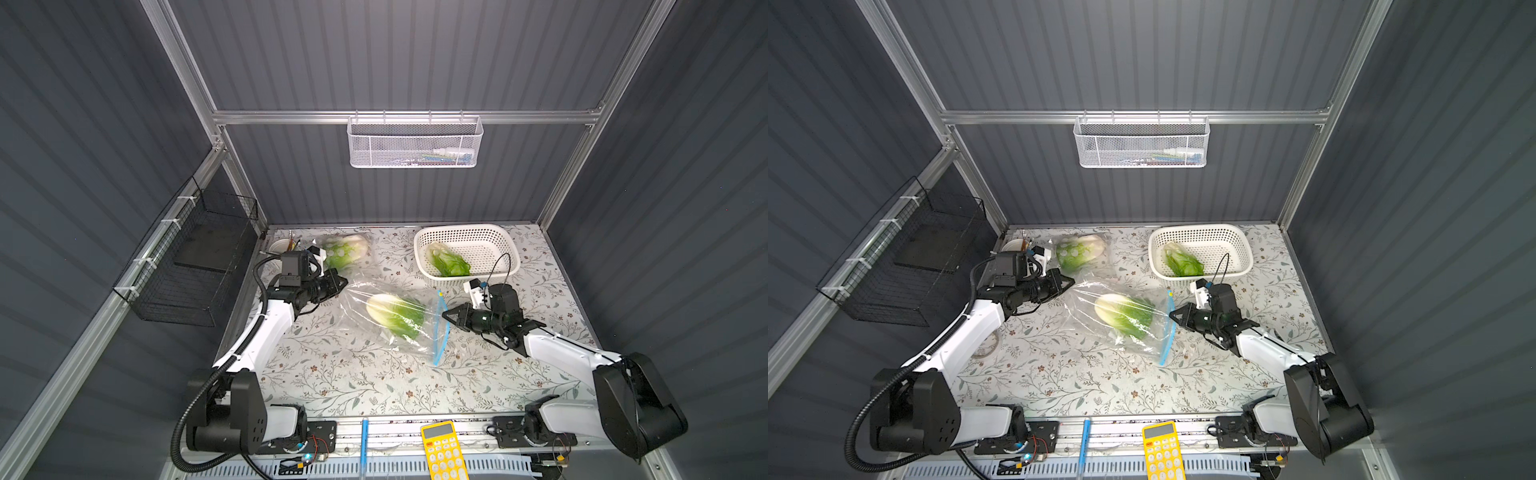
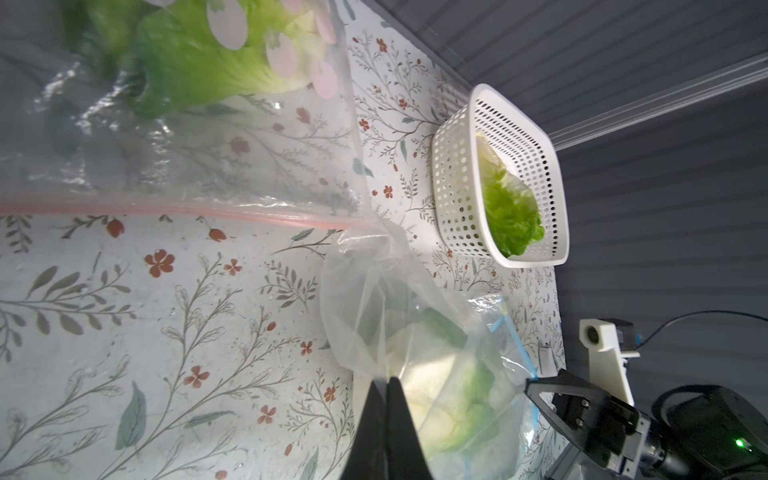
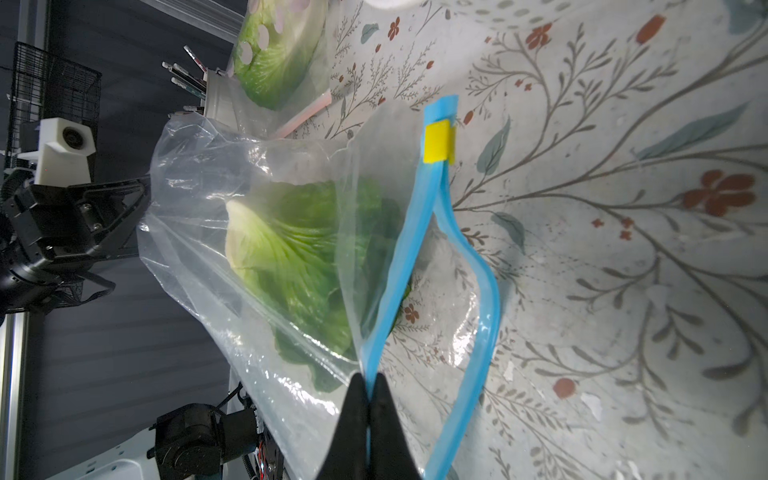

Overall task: Open the zip-top bag and take out the chinese cabbages
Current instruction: Adjust the zipper food storage bag at the center of the board, then pick up the Chinese cabbage from the zipper food storage bag.

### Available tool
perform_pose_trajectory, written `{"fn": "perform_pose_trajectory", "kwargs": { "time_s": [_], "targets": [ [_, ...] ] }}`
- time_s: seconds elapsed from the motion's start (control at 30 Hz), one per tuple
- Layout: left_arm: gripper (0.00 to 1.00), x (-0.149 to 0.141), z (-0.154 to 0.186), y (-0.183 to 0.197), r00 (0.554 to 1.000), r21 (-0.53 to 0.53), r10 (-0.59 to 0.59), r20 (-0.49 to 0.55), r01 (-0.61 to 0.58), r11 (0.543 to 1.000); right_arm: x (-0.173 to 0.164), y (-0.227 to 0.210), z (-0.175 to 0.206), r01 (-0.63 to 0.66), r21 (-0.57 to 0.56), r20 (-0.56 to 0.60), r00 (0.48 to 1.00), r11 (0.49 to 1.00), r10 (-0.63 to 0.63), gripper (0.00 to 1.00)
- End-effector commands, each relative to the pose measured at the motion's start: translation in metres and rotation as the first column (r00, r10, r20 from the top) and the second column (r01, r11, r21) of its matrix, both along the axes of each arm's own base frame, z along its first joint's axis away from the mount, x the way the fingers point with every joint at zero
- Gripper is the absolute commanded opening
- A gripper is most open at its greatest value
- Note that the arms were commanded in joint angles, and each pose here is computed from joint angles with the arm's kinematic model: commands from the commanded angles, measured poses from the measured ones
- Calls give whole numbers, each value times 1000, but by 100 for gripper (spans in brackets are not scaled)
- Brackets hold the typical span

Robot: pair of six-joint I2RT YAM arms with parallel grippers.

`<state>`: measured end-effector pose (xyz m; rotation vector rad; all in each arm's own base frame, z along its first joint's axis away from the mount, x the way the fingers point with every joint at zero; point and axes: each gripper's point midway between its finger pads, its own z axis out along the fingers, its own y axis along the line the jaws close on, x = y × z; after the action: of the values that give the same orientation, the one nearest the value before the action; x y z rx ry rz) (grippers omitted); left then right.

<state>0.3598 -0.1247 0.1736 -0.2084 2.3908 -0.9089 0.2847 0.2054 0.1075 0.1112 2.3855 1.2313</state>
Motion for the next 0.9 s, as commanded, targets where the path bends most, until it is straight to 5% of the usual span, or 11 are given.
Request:
{"fn": "perform_pose_trajectory", "kwargs": {
  "time_s": [0.0, 0.3, 0.43, 0.63, 0.87],
  "targets": [
    [0, 0, -19, 14, 998, 59, 36, -57, -33, 998, 6, -2, 6, 8, -13, 25, 1000, 1000, -8, 1],
    [0, 1, -33, 13, 994, 56, 37, -101, -32, 998, 7, 0, 19, -1, 11, 68, 998, 1000, 0, 24],
    [0, 1, -37, 13, 993, 58, 37, -111, -31, 998, 3, -4, 23, 3, 32, 79, 997, 999, -6, 26],
    [0, 0, -46, 12, 990, 57, 36, -137, -29, 998, -1, -18, 17, 46, 60, 70, 996, 997, -50, 26],
    [0, 0, -48, 12, 989, 58, 36, -146, -27, 998, -9, -26, -7, 74, 71, 11, 997, 995, -75, 8]
  ]
}}
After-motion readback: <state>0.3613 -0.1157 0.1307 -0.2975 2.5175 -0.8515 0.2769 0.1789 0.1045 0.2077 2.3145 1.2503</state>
